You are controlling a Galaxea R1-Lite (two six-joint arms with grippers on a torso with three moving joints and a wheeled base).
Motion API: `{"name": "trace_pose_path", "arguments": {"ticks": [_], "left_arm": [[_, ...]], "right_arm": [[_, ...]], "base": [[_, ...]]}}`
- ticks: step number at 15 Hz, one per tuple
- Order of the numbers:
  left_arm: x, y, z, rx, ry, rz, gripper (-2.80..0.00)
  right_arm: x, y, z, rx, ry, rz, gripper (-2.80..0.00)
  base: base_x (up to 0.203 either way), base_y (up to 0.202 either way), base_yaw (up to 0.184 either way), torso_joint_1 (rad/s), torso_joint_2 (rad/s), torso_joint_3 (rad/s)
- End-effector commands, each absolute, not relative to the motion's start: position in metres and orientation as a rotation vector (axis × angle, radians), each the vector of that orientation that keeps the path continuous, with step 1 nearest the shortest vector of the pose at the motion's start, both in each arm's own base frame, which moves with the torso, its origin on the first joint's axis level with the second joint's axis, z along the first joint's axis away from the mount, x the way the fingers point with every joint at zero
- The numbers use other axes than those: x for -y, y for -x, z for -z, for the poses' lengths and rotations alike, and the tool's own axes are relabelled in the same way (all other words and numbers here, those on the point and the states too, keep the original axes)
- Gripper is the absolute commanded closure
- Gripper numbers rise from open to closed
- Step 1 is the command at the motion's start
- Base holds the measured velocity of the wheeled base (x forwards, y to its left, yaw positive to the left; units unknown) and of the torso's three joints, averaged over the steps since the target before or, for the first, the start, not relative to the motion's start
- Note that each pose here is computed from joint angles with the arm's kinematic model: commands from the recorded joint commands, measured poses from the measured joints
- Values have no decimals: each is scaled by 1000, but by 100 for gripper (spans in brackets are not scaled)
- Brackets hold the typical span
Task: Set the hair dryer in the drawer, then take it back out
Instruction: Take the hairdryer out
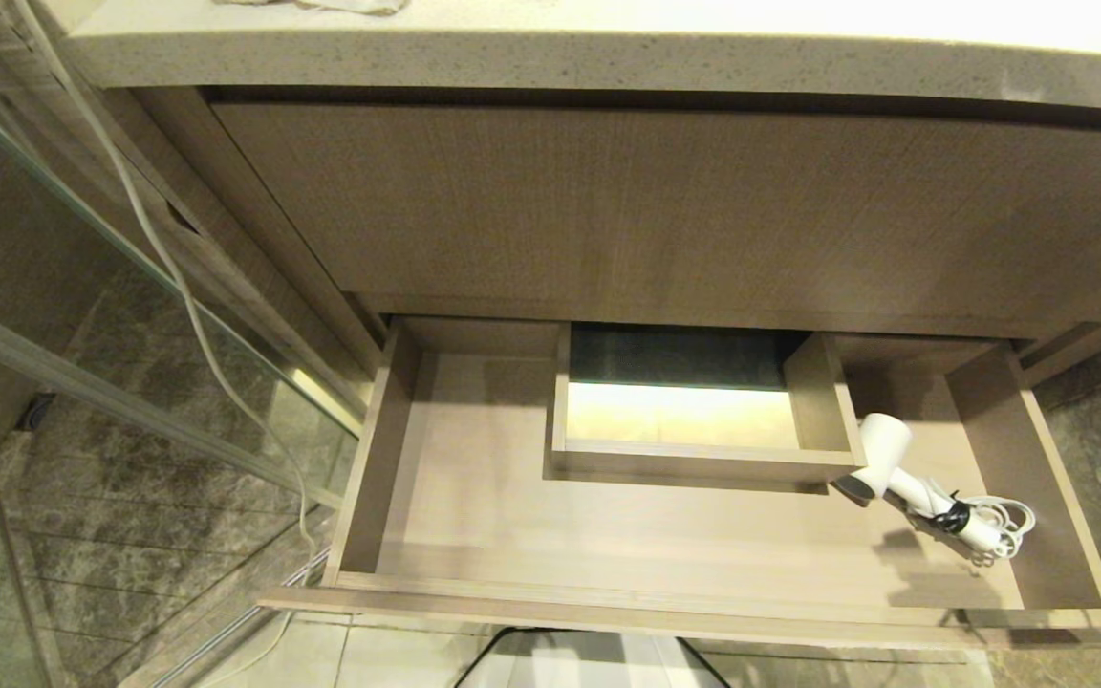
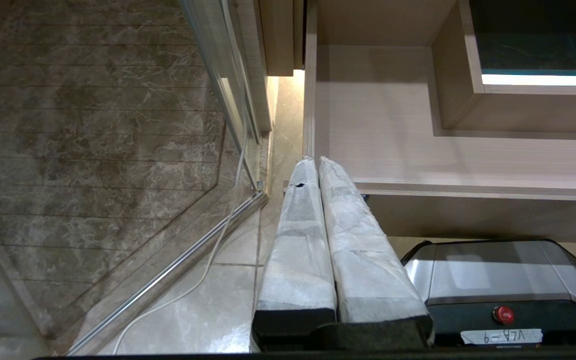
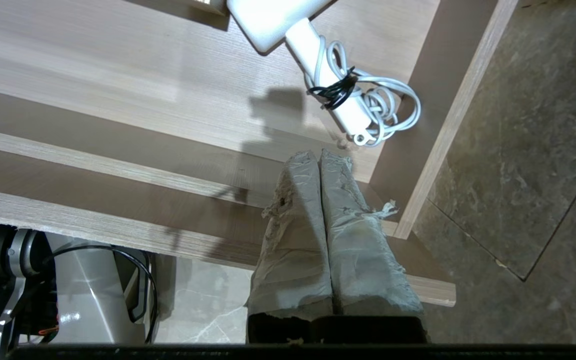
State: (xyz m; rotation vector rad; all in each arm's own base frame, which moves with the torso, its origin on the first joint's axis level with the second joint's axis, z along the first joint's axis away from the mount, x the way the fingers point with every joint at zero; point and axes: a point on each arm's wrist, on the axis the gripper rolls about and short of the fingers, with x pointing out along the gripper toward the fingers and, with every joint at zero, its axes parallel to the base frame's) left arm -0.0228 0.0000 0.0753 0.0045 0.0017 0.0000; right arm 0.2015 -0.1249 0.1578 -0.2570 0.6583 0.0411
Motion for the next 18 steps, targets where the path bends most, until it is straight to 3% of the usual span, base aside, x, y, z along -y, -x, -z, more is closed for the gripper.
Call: {"name": "trace_pose_path", "arguments": {"ticks": [1, 7, 9, 10, 18], "left_arm": [[0, 23, -75, -2, -5, 0, 0], [0, 23, -75, -3, -5, 0, 0], [0, 23, -75, -3, -5, 0, 0], [0, 23, -75, -3, -5, 0, 0], [0, 23, -75, -3, -5, 0, 0]], "right_arm": [[127, -205, -153, -671, 251, -53, 0], [155, -245, -117, -762, 264, -121, 0], [170, -265, -88, -821, 309, -186, 0], [177, -274, -77, -832, 346, -216, -280], [194, -306, -5, -828, 416, -469, -280]], "base": [[0, 0, 0, 0, 0, 0], [0, 0, 0, 0, 0, 0], [0, 0, 0, 0, 0, 0], [0, 0, 0, 0, 0, 0], [0, 0, 0, 0, 0, 0]]}}
